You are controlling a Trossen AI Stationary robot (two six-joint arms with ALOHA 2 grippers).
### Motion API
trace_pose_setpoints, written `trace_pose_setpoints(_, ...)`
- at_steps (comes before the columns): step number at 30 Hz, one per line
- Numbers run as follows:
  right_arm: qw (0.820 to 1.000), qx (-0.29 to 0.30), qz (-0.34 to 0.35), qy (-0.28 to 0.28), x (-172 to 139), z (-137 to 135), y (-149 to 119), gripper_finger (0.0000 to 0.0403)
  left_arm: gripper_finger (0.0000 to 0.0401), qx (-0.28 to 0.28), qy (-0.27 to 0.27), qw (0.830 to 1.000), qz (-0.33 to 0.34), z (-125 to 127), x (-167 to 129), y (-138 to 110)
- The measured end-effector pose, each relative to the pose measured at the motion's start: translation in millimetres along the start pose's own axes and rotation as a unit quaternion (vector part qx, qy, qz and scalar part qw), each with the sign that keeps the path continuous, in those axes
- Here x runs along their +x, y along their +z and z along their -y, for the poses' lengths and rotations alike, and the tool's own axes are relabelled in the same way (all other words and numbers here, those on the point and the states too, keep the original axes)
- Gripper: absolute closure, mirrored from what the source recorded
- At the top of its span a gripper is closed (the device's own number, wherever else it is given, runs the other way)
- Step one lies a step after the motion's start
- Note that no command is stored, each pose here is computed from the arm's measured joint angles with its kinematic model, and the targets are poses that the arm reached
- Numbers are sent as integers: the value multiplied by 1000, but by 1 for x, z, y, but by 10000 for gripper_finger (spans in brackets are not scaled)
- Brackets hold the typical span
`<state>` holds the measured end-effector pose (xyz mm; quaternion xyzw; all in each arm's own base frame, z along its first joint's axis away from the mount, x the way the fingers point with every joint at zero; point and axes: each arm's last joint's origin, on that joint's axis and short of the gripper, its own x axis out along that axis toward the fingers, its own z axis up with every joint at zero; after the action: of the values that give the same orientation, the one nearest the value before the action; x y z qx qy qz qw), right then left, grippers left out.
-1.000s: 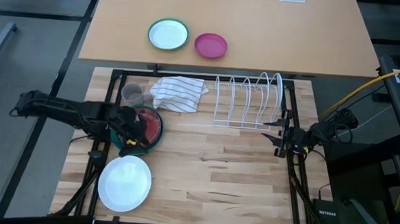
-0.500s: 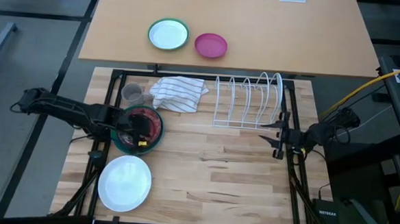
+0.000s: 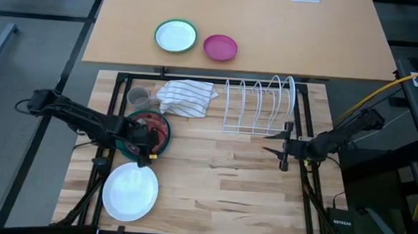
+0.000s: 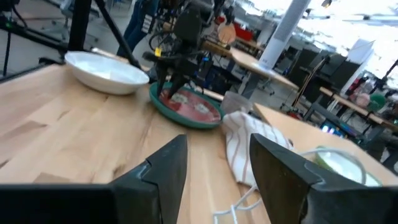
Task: Sort dishes
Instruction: Put the red plate in the dish rack
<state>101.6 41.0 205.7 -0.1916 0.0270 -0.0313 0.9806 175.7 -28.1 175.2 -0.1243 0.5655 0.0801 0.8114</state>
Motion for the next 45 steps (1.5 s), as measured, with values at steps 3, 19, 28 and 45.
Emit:
trace_pose_setpoints(3,1000,8,-19,-10,3,-2,-2,223,265,-4,3,1000,-9,2,3,-1)
trace_pose_setpoints(19,998,37,-43,-22,18,-13,-4,223,265,-43,48,998,-27,13,17,-6)
trace_pose_setpoints(28,998,50,-27,-27,31,-21,-1,223,316,-89,82,992,-31,9,17,-9)
trace_pose_setpoints(45,996,-4,-81,-26,75,-47,-8,223,400,-93,75,992,-27,10,17,-8)
